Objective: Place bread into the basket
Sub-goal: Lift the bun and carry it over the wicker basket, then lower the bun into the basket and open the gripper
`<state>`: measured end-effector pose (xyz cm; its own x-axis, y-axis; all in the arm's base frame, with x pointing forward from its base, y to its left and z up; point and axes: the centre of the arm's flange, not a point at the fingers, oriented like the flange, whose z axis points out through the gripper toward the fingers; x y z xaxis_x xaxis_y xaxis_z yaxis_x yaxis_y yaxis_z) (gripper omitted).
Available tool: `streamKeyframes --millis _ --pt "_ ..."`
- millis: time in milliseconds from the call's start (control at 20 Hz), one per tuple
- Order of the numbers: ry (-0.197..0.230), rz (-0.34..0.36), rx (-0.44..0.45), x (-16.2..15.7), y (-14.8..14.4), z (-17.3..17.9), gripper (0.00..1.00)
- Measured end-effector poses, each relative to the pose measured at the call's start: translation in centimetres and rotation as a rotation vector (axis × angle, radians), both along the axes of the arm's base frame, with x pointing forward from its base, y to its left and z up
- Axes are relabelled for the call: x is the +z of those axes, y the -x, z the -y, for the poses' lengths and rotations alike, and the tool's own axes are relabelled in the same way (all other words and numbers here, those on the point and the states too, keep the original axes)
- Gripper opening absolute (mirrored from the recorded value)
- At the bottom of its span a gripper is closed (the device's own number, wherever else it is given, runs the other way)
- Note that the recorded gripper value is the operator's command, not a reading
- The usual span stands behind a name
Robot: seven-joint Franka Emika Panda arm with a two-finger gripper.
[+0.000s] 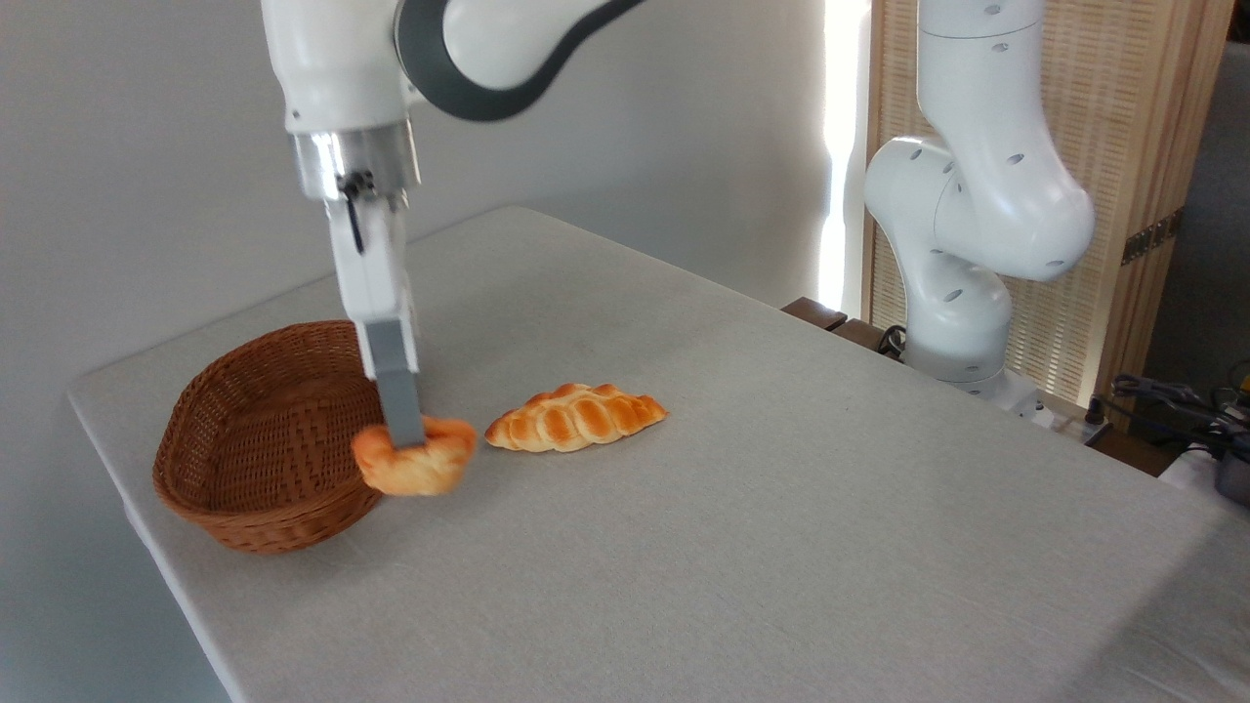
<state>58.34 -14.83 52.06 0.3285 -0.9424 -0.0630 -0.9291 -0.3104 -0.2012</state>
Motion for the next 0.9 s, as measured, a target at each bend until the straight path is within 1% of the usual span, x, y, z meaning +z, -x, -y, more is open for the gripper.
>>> streamKeyframes --millis 50,100,200,250,350,450,600,650,700,750,800,850,900 --pt "0.011 0.017 -0.009 0.9 0.0 1.0 0.14" --pt "0.033 0.026 -0.003 1.5 0.2 2.0 0.14" --pt "0.089 0.032 0.036 2.3 0.5 3.5 0.15" --pt "0.111 0.032 0.056 2.4 0.4 4.0 0.15" --pt "0.138 0.033 0.093 2.4 0.0 5.1 0.15" --pt "0.169 0.048 0.130 2.1 -1.0 6.0 0.15" --pt "0.254 0.093 0.194 0.8 -2.7 7.7 0.21" --pt "0.282 0.106 0.212 0.1 -3.1 8.3 0.26" --pt "0.307 0.116 0.230 -0.6 -3.5 9.1 0.35" --pt "0.329 0.123 0.250 -1.4 -3.8 9.8 0.49" --pt "0.344 0.127 0.264 -1.9 -4.0 10.2 0.68" --pt "0.358 0.134 0.273 -2.3 -4.3 10.5 0.81" --pt "0.367 0.139 0.276 -2.7 -4.5 10.7 0.86"
